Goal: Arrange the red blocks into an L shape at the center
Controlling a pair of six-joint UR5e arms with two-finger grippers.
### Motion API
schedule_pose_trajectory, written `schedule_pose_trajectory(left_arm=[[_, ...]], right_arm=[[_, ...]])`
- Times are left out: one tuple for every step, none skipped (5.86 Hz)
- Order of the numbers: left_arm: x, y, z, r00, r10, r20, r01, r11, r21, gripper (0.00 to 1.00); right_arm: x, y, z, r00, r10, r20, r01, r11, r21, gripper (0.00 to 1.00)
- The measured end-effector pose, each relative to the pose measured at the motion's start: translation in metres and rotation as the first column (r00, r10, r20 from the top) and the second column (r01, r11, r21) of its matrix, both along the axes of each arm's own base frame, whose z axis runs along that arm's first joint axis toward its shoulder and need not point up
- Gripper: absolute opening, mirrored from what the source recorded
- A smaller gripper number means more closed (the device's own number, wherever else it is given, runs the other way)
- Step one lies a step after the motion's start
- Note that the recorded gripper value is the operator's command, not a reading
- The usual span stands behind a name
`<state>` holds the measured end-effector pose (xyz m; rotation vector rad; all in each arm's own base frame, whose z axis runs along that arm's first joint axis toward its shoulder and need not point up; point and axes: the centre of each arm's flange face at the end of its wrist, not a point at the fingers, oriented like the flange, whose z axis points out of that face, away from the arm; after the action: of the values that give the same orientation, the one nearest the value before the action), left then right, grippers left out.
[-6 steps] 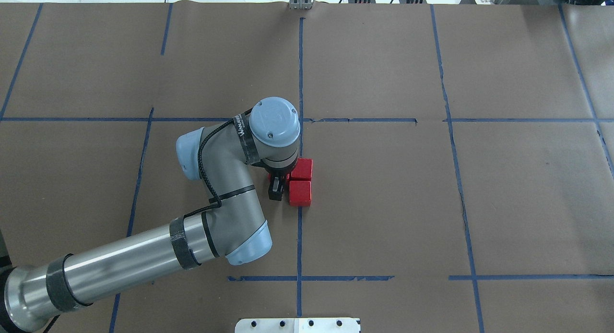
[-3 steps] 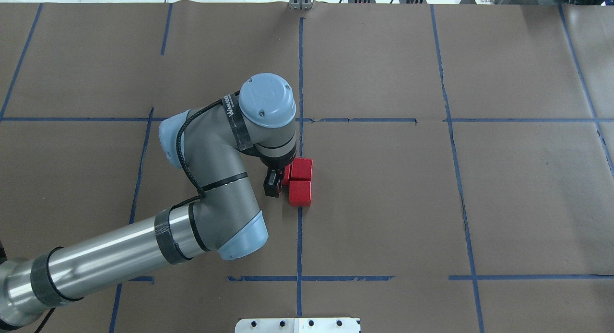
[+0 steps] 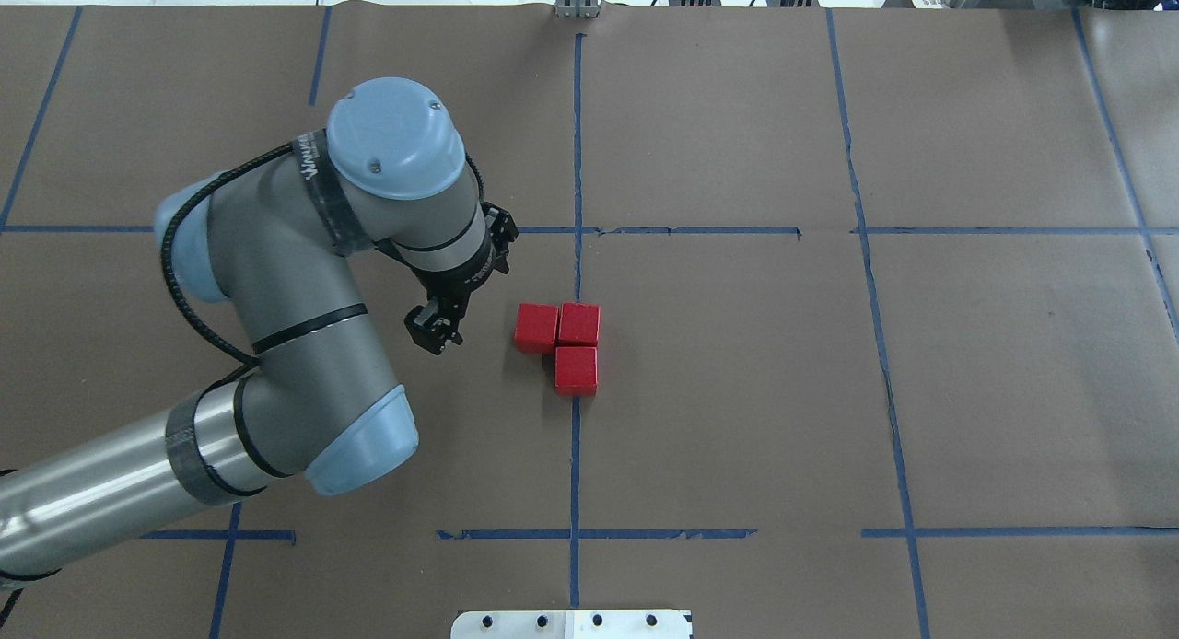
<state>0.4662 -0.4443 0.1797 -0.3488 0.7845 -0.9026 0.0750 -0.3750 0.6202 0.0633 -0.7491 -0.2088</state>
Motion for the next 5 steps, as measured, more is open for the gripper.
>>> schedule_pose_trajectory(left_arm=[[-0.045,0.003,0.027,0.989,0.147,0.032,-0.15,0.971,0.188,1.0],[-0.09,-0.001,0.059,0.95,0.298,0.098,-0.313,0.885,0.345,1.0],[-0.133,-0.014,0.095,0.891,0.419,0.175,-0.451,0.775,0.443,1.0],[-0.192,-0.034,0.143,0.813,0.519,0.263,-0.574,0.638,0.514,1.0],[-0.262,-0.047,0.192,0.749,0.579,0.321,-0.645,0.528,0.552,1.0]], right_arm=[[0.0,0.002,0.002,1.0,0.026,-0.002,-0.026,0.999,-0.028,1.0],[0.0,0.002,0.001,0.998,0.06,-0.005,-0.06,0.997,-0.058,1.0],[0.0,0.001,0.0,0.997,0.076,-0.007,-0.076,0.995,-0.07,1.0],[0.0,0.0,0.0,0.997,0.08,-0.007,-0.081,0.994,-0.074,1.0],[0.0,-0.001,-0.001,0.997,0.081,-0.006,-0.082,0.994,-0.074,1.0]])
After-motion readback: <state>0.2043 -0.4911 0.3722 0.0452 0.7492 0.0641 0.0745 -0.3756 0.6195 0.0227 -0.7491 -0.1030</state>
